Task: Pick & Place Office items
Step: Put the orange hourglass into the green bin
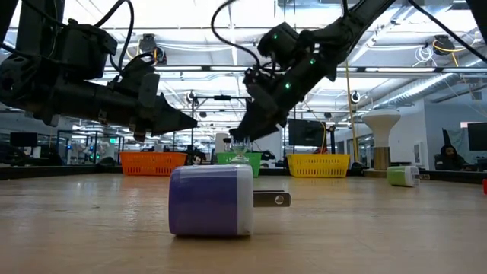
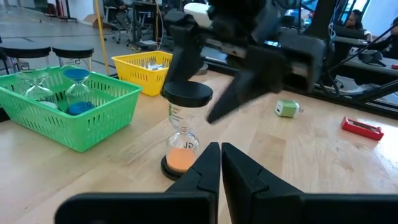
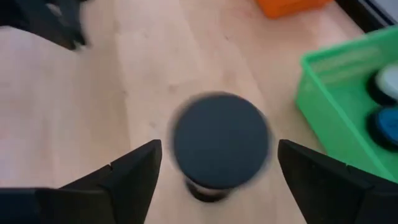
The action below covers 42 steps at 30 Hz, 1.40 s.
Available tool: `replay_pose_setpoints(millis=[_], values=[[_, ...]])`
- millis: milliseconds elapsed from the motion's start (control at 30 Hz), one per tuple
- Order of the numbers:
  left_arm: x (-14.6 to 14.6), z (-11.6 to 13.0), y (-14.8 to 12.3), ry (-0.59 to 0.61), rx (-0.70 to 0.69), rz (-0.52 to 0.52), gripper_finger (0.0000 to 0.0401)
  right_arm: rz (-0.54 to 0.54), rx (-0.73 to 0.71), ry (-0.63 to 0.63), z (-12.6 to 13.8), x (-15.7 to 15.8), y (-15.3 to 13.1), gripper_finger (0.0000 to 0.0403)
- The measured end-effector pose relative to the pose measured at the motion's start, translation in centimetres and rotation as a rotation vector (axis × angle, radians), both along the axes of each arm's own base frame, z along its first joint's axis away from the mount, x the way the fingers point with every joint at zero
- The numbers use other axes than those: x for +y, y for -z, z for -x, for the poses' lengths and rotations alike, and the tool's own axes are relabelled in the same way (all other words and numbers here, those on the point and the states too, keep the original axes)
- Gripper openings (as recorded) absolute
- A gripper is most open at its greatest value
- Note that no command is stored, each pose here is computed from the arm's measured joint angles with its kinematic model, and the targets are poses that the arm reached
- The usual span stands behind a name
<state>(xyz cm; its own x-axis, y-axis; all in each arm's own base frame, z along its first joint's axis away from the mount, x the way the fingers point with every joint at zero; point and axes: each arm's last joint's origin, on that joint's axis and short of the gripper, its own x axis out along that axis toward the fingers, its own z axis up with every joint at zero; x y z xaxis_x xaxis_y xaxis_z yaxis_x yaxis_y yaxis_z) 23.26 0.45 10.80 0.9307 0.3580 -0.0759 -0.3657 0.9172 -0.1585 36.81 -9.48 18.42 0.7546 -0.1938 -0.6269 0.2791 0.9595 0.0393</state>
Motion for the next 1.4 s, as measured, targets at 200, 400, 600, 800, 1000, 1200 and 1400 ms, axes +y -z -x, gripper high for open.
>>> replay_pose_setpoints(millis=[200, 400, 600, 800, 1000, 1200, 1400], values=[[0.0, 0.0, 0.0, 0.0, 0.0, 0.0, 0.0008, 0.01, -0.038, 0.001, -0.2, -0.2, -0.4, 0.0257], [0.0, 0.0, 0.0, 0.0, -0.001, -0.001, 0.0009, 0.012, -0.037, -0.001, -0.2, -0.2, -0.4, 0.0209], [0.0, 0.0, 0.0, 0.0, -0.001, -0.002, 0.0012, 0.021, -0.038, -0.01, -0.1, -0.1, -0.6, 0.0224], [0.0, 0.0, 0.0, 0.0, -0.001, -0.002, 0.0005, 0.098, -0.107, 0.07, 0.6, -1.3, -3.6, 0.021], [0.0, -0.1, -0.1, -0.001, -0.004, -0.003, 0.0011, 0.125, -0.154, 0.156, 1.1, -3.9, -6.2, 0.0216], [0.0, -0.3, -0.2, 0.0, -0.005, -0.007, 0.0005, 0.14, -0.134, 0.211, 1.2, -6.2, -6.2, 0.0215], [0.0, -0.3, -0.1, 0.0, -0.003, -0.009, 0.001, 0.142, -0.129, 0.271, 1.7, -8.1, -5.8, 0.0216]])
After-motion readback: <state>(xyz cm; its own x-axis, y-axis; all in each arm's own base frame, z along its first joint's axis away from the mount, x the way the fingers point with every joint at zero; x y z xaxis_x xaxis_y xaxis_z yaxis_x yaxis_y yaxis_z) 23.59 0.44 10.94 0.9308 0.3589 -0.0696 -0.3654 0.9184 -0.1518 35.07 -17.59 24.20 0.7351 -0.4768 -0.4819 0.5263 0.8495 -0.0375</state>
